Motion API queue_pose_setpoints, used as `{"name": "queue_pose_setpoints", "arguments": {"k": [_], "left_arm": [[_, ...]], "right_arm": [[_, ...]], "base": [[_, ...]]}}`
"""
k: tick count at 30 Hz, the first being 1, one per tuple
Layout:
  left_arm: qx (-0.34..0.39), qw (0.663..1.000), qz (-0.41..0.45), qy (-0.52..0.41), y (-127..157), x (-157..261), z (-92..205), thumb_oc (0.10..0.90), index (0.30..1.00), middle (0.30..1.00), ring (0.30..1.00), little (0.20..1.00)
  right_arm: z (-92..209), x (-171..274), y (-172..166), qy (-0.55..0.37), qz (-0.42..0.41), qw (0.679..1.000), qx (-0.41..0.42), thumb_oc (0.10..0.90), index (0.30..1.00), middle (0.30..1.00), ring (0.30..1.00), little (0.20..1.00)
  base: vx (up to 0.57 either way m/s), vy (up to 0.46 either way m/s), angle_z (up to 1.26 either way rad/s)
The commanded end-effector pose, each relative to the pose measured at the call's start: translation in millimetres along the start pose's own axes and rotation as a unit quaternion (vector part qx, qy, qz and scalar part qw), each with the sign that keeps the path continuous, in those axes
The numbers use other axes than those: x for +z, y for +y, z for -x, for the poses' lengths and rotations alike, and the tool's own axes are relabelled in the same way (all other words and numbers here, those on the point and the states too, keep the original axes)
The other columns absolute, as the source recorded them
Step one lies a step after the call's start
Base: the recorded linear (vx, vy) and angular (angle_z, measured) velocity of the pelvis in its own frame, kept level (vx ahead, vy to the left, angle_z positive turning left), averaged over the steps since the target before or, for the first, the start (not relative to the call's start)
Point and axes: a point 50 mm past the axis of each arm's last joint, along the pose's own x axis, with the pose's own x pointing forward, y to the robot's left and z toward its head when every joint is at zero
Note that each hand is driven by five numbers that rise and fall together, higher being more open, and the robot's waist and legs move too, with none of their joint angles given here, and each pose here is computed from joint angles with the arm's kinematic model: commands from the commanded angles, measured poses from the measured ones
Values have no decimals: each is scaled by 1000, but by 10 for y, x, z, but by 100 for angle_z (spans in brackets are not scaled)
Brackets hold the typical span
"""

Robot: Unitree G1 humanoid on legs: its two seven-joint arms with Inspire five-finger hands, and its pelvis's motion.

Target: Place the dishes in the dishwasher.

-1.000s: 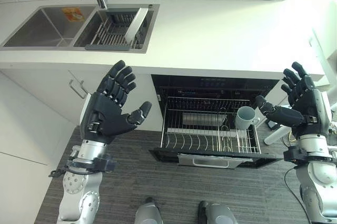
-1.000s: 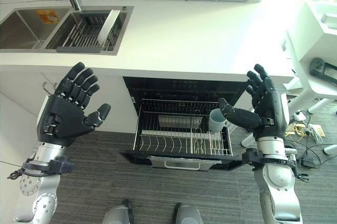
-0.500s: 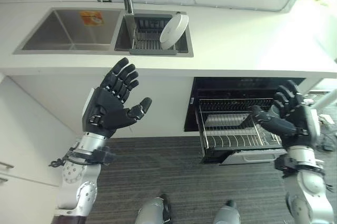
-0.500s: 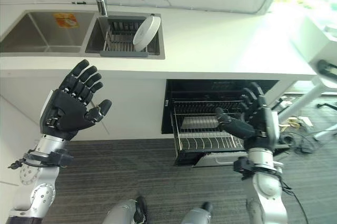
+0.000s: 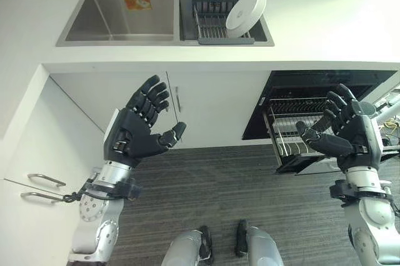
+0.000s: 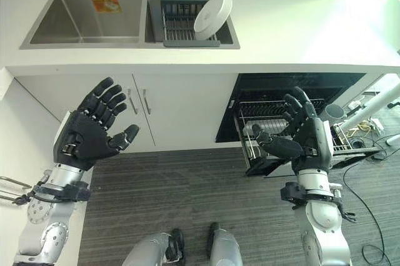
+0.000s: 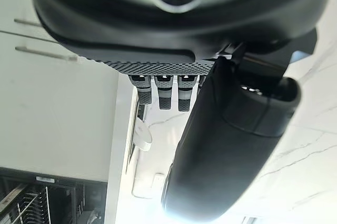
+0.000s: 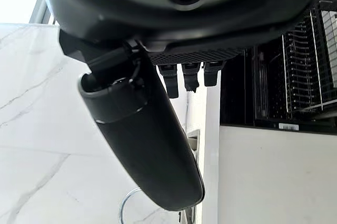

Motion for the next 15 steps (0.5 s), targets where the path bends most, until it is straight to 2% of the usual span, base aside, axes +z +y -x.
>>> {"name": "queue_pose_setpoints", "arguments": {"k": [1, 10, 15], "left_arm": [[-45, 989, -36, -133, -161, 475, -103, 800, 900, 900, 900, 900], [-46, 989, -24, -136, -196, 455, -126, 800, 900, 900, 900, 900], [-38, 988, -22, -149, -223, 474, -121, 800, 900, 900, 900, 900]], "right_arm": [[-175, 494, -3, -145, -9, 989, -2, 800, 900, 900, 900, 900], [-155, 548, -41, -149, 0, 989, -1, 800, 900, 900, 900, 900], [-181, 565, -19, -148, 4, 989, 30, 800, 900, 900, 900, 900]], "base": [[212, -126, -2], [178, -168, 13], [114, -145, -14]]}}
